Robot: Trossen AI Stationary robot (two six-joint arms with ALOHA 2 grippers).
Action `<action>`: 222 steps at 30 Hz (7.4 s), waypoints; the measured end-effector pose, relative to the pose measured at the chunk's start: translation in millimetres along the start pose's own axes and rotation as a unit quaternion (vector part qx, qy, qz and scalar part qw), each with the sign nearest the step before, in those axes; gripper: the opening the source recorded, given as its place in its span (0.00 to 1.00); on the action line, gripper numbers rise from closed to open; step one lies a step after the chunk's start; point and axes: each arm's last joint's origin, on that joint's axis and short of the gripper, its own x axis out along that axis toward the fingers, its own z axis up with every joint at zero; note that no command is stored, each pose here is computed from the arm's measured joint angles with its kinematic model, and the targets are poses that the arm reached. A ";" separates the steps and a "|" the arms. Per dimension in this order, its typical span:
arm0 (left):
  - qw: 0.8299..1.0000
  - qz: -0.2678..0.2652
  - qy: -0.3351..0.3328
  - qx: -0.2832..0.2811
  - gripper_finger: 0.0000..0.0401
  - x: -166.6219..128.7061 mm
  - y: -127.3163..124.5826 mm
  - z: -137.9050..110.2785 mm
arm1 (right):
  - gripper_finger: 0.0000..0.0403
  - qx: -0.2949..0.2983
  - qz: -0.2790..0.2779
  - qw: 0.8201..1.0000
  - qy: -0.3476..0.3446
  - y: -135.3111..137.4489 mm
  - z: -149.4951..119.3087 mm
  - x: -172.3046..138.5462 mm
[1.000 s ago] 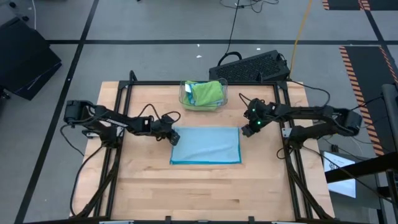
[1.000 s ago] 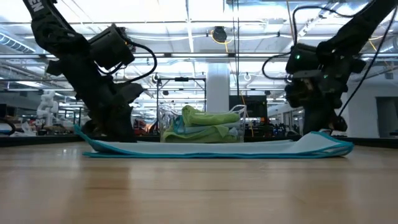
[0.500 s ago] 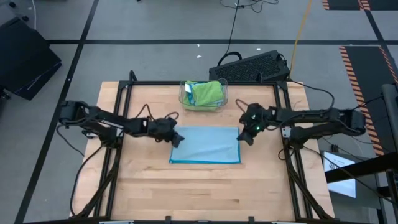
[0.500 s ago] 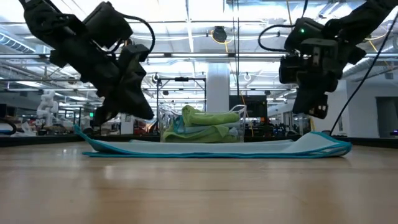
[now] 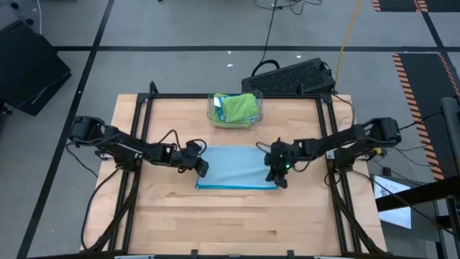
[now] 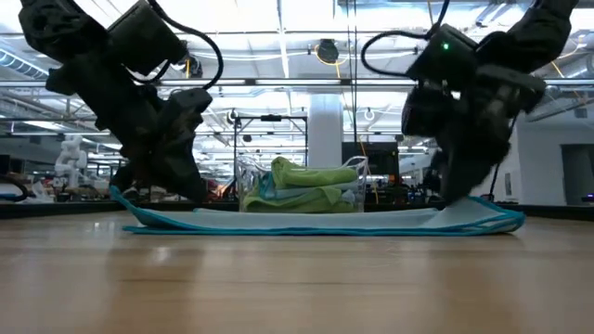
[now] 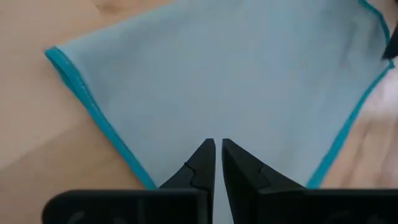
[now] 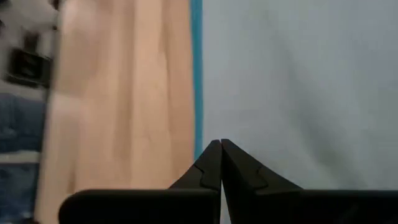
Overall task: Fold microfiber towels
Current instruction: Fold the blue microfiber cloth
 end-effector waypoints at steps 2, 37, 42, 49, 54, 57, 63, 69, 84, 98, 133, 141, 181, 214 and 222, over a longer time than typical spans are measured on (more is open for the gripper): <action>1.000 0.011 0.002 0.010 0.08 1.2 2.4 -0.5 | 0.00 0.001 -0.018 1.000 0.024 0.0 -6.4 8.4; 0.983 -0.170 -0.049 -0.043 0.08 -9.7 -22.9 28.9 | 0.01 0.150 -0.077 0.982 -0.082 -3.0 7.8 -45.7; 0.979 -0.185 -0.081 0.014 0.08 -17.4 -73.1 48.6 | 0.04 0.135 -0.123 0.982 -0.054 -16.8 16.7 -52.1; 0.985 -0.130 -0.053 0.098 0.08 17.9 -120.5 61.8 | 0.02 0.082 -0.161 0.983 0.016 -34.4 22.5 -51.5; 0.992 -0.100 -0.021 0.076 0.08 68.0 -133.6 66.7 | 0.00 0.063 -0.173 0.983 0.020 -48.5 23.6 -50.3; 0.991 -0.125 -0.004 0.057 0.08 89.8 -145.8 72.8 | 0.00 0.057 -0.185 0.981 0.018 -56.3 24.7 -48.9; 0.987 -0.119 0.102 0.024 0.08 129.3 -146.3 54.0 | 0.00 0.064 -0.197 0.977 0.047 -70.4 19.9 -43.7; 0.984 -0.042 0.172 0.008 0.08 125.7 -130.8 32.4 | 0.00 0.116 -0.205 0.970 0.059 -68.1 14.7 -38.0; 0.928 0.007 0.294 0.227 0.08 76.7 -126.9 11.4 | 0.00 0.349 -0.095 0.932 -0.028 45.7 3.6 25.9; 0.924 -0.075 0.188 0.325 0.08 4.1 -158.2 40.0 | 0.00 0.326 -0.104 0.939 -0.033 64.4 0.2 -9.0; 0.869 -0.057 0.034 0.490 0.55 91.3 -212.5 -73.1 | 0.15 0.209 -0.162 0.960 0.092 34.0 -28.8 -41.4; 0.850 -0.061 0.042 0.522 0.55 105.2 -206.9 -82.8 | 0.15 0.214 -0.161 0.960 0.084 34.2 -27.4 -41.1; 0.900 -0.080 0.058 0.424 0.01 111.2 -207.1 -89.9 | 0.42 -0.313 -0.089 0.945 0.031 48.3 -44.0 -14.5; 0.919 -0.051 0.022 0.389 0.01 61.4 -223.4 -76.3 | 0.39 -0.521 -0.045 0.852 -0.014 19.7 -60.1 26.6; 0.925 -0.049 0.026 0.377 0.01 60.3 -222.9 -75.9 | 0.19 -0.511 -0.040 0.858 -0.006 14.8 -62.0 32.9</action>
